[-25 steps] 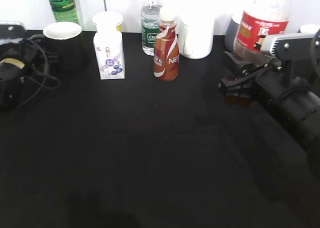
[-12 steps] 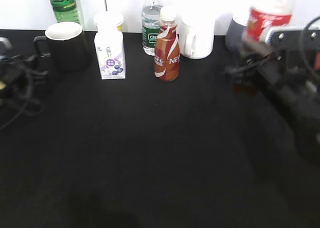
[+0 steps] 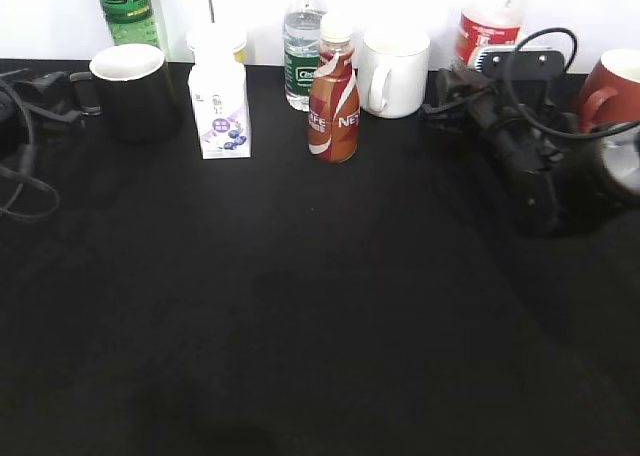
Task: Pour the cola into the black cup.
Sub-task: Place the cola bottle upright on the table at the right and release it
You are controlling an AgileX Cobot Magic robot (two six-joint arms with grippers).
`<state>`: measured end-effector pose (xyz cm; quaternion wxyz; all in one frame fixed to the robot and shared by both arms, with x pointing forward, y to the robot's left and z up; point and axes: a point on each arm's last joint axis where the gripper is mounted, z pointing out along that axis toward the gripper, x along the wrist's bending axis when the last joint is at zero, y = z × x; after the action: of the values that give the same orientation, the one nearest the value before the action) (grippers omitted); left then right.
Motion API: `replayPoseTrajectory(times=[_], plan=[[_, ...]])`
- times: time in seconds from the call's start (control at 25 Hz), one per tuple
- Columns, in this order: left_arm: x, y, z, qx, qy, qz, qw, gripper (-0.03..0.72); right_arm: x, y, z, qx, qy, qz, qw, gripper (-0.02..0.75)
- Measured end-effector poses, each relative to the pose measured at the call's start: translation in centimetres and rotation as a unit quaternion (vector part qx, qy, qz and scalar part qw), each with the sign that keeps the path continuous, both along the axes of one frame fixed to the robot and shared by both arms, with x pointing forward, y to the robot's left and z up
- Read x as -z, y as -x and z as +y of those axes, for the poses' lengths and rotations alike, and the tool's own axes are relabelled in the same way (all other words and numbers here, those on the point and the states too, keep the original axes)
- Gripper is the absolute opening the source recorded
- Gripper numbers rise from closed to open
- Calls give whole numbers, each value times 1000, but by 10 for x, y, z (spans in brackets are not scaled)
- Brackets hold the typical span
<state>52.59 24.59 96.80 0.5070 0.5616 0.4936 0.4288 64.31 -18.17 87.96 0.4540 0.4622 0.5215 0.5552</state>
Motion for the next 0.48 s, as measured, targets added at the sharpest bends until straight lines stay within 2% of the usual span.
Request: replayPoseTrajectory(times=[0.04, 0.16, 0.2, 0.4, 0.48], plan=[[0, 0, 0, 1, -1, 2, 1000, 280, 0, -1, 0, 0, -1, -3, 1000, 402], [0, 0, -1, 5, -4, 2, 1000, 280, 3, 0, 0, -1, 2, 9, 1000, 582], [0, 0, -1, 5, -4, 2, 1000, 280, 3, 3, -1, 0, 3, 15, 1000, 618], [1, 1, -2, 13, -9, 6, 1000, 280, 3, 29, -9, -1, 14, 49, 999, 641], [2, 4, -3, 21, -19, 43, 999, 294, -9, 50, -15, -3, 19, 71, 997, 641]])
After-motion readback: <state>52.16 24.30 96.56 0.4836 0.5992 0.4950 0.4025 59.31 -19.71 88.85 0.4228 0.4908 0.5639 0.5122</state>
